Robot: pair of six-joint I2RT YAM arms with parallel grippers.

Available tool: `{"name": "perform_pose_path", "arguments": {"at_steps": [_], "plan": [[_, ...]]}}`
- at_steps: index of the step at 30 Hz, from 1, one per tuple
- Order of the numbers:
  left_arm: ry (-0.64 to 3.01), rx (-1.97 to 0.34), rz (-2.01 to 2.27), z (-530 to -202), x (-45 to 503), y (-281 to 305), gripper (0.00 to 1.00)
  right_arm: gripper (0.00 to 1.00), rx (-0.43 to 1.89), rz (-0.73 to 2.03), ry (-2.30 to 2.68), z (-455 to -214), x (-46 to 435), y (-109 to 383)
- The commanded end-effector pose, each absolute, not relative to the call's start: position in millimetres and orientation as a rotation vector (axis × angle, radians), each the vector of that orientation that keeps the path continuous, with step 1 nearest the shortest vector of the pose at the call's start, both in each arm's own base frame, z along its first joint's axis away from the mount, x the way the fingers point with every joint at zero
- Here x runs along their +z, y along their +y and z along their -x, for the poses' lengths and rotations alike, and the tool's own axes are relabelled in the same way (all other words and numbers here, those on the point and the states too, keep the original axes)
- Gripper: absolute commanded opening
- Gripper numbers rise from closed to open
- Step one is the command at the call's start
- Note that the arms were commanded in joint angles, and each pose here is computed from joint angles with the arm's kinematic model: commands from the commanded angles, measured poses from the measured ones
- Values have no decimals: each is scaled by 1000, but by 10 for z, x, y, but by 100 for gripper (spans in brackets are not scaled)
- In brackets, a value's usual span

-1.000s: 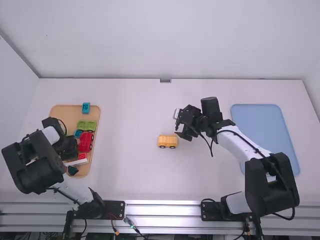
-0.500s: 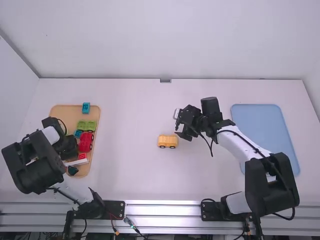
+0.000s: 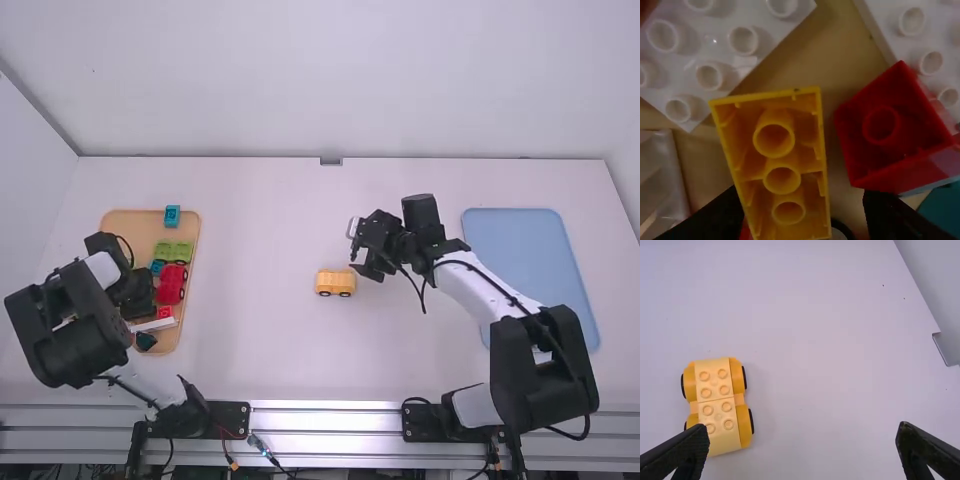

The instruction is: Assemble lego blocks to make yellow taxi

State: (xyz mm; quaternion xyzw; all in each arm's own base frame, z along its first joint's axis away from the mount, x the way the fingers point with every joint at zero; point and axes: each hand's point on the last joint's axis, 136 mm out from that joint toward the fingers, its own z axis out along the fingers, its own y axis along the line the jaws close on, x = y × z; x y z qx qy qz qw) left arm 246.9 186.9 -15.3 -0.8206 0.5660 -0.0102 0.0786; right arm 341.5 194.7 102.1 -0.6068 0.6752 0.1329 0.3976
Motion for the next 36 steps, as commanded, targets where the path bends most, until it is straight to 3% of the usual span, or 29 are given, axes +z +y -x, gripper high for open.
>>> {"name": "perform_pose_path", "arguments": {"at_steps": [1, 8, 19, 26, 36], "plan": [[1732, 62, 2486, -2288, -281, 1822, 64, 99, 332, 1527, 1694, -3442, 1107, 1953], [1735, 59, 2485, -2289, -282, 1821, 60, 99, 331, 1528, 1693, -3443, 1107, 1952], [1746, 61, 2480, -2283, -283, 1816, 27, 99, 333, 1526, 1696, -3442, 1106, 1952], [1754, 65, 2490, -2259, -286, 1794, 30, 99, 333, 1525, 1696, -3442, 1106, 1952], [1871, 10, 2250, -2480, 20, 1928, 24, 99, 337, 1522, 1691, -3445, 1117, 1960]]}}
